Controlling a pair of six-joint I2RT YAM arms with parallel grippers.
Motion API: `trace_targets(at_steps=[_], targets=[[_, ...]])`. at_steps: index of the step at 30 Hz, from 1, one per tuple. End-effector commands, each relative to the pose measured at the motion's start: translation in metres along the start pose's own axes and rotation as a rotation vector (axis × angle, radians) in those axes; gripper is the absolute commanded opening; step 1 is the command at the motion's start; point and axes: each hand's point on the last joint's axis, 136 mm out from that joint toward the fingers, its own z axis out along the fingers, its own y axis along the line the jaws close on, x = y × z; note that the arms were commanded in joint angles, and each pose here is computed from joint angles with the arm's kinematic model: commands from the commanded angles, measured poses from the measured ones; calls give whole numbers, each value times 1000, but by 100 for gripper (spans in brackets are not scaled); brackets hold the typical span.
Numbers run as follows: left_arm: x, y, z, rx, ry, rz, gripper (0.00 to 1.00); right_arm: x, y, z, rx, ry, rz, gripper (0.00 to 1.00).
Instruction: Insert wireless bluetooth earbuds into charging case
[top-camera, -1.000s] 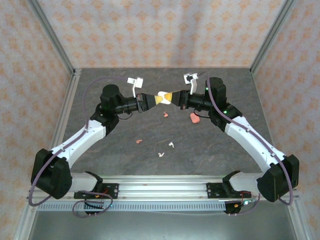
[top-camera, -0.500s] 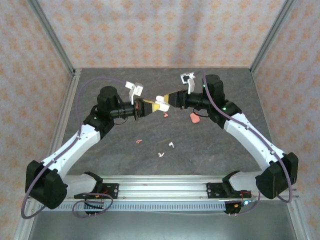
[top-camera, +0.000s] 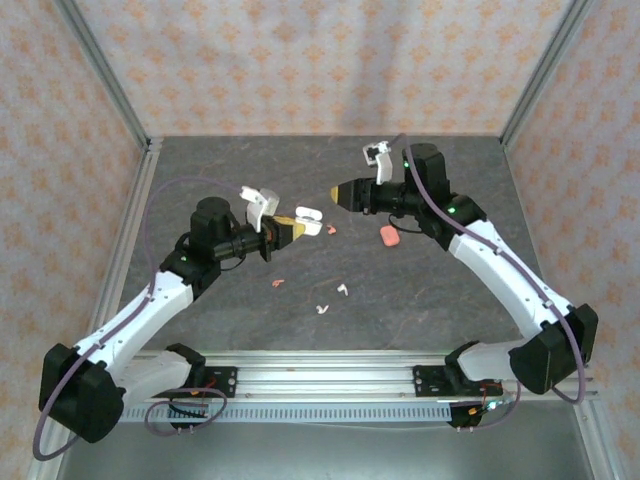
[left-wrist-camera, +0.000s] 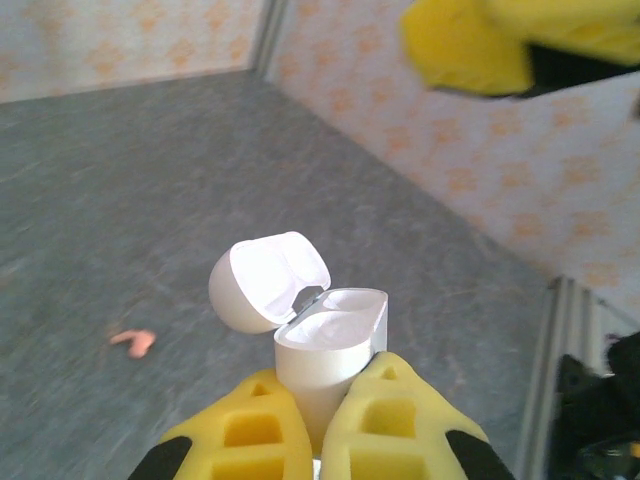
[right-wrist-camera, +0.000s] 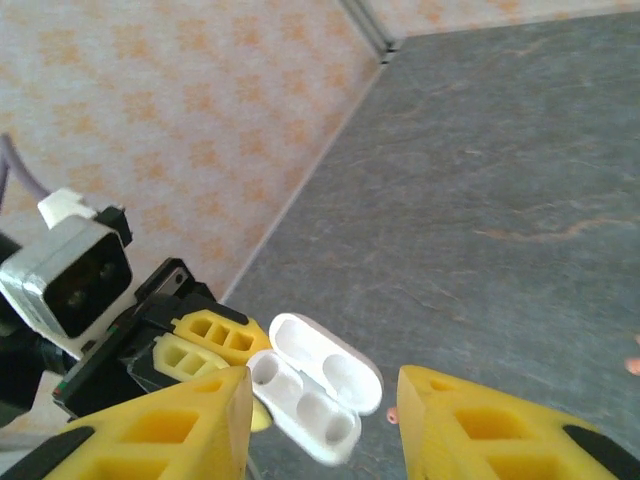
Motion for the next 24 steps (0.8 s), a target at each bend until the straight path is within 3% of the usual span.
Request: trace_targets(at_steps=[1, 5, 10, 18, 24], targets=[[5, 35, -12, -233, 3, 55, 0, 22, -32, -17, 257, 49, 30, 41], [21, 58, -29, -385, -2, 42, 0, 68, -59, -15, 500, 167, -39, 41], [22, 65, -50, -474, -61, 53, 0, 136, -75, 6, 619, 358, -65, 39], [31, 78, -74, -604, -59, 62, 0, 222, -54, 66, 532, 546, -124, 38], [37, 81, -89, -658, -70, 41, 0, 273, -49, 89, 487, 752, -285, 49]])
